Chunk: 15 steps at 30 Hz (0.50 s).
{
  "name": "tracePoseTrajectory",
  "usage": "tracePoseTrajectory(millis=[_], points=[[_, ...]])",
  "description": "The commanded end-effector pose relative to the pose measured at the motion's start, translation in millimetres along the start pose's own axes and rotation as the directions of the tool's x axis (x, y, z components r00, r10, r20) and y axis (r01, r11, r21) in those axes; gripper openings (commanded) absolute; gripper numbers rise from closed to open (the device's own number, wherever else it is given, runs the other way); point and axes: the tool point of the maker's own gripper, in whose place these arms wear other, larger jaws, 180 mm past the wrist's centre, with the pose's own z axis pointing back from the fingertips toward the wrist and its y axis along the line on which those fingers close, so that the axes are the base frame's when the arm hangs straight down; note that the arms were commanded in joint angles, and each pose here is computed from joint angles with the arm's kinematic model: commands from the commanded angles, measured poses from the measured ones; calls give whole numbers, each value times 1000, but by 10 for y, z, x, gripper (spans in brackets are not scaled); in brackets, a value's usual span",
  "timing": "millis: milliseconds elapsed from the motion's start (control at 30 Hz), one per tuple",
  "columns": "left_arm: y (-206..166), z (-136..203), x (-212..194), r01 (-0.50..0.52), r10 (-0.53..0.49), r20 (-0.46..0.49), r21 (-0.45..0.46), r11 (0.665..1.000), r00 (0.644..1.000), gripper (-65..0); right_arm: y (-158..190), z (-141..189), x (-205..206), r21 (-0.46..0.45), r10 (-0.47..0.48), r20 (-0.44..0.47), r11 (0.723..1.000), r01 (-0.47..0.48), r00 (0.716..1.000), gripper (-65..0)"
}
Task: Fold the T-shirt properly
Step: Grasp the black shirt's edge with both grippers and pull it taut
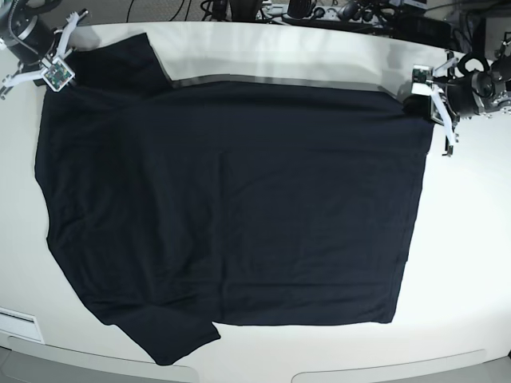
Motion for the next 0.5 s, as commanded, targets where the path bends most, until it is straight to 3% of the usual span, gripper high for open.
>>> tracePoseTrajectory(millis=[0,233,467], points=[[103,100,-15,24,-24,-10,21,999,1000,-650,11,49,31,1,12,6,1000,-12,1000,-650],[28,225,163,59,-59,-15,-14,998,998,-650,218,164,-141,45,-13,-58,999,16,998,-650],[-295,243,427,51,-53,-16,-98,994,998,-650,332,212,-275,73,-27,-113,997,35,993,-650]])
